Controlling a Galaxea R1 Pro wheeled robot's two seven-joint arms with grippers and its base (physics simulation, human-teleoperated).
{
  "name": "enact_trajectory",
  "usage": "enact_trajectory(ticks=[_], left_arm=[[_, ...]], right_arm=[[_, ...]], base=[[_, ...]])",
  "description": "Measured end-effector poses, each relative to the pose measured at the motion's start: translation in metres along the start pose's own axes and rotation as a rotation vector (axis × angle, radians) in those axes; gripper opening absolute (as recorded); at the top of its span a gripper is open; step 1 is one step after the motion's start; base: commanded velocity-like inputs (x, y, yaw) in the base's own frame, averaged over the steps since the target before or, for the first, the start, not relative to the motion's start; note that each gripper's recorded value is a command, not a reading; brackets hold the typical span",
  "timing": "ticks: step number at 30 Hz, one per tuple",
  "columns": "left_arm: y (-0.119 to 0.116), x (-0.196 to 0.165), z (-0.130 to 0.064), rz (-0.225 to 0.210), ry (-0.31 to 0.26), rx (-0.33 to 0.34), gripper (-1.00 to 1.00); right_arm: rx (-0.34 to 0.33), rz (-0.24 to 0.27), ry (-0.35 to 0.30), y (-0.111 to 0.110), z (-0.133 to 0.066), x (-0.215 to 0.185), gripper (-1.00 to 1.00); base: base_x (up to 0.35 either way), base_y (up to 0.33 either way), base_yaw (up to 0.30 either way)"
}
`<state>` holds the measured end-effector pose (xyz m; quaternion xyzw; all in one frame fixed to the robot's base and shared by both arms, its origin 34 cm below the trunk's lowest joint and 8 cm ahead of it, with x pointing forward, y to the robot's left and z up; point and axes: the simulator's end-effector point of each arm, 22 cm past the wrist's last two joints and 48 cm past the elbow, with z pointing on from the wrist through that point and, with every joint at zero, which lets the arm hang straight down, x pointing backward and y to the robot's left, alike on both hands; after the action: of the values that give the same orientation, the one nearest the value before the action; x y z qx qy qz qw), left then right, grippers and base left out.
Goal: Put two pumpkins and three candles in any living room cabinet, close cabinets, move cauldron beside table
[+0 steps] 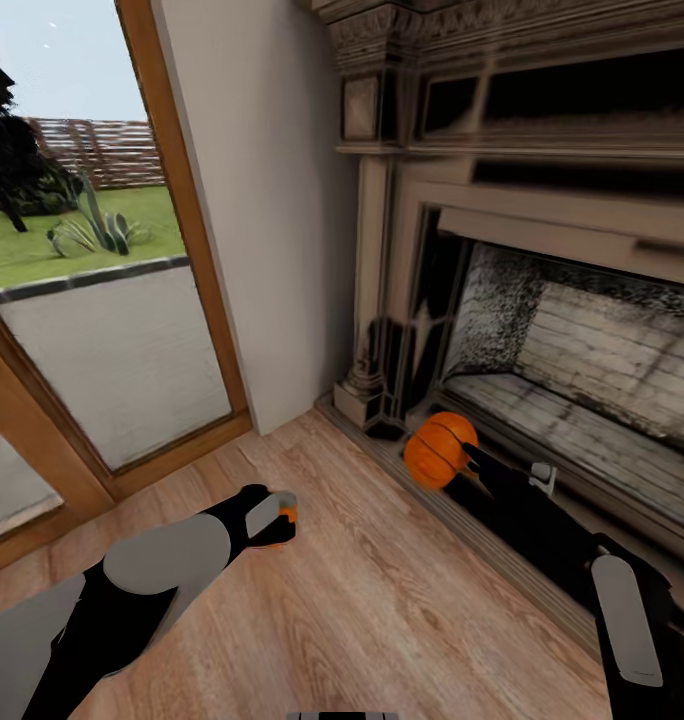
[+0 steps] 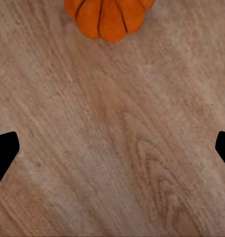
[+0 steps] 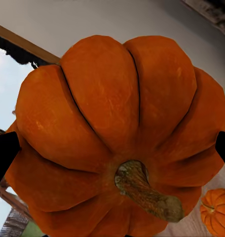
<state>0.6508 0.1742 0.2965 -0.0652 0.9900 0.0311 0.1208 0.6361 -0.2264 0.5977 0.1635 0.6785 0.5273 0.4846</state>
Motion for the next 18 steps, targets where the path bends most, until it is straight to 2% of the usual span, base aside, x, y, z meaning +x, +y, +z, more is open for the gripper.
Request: enact_trajectory(ticks=[4,10,18], left_arm=[[0.004,-0.003,0.0,0.036,-0.014,-0.02,1.0],[0.004,-0.003,0.0,0.039,-0.014,-0.021,1.0],[0.004,-0.003,0.0,0.04,-0.015,-0.022,1.0]], right_arm=[[0.0,-0.001,0.002,0.0,0.0,0.001,-1.0],[0.003,-0.001,0.007,-0.001,0.001,0.003,-1.0],[-0.004,0.027,0.018,-0.006,0.001,0.01,-1.0]], base=[[0.321,0.0,0.0],[0.317,0.0,0.0],[0.201,0.0,0.0]])
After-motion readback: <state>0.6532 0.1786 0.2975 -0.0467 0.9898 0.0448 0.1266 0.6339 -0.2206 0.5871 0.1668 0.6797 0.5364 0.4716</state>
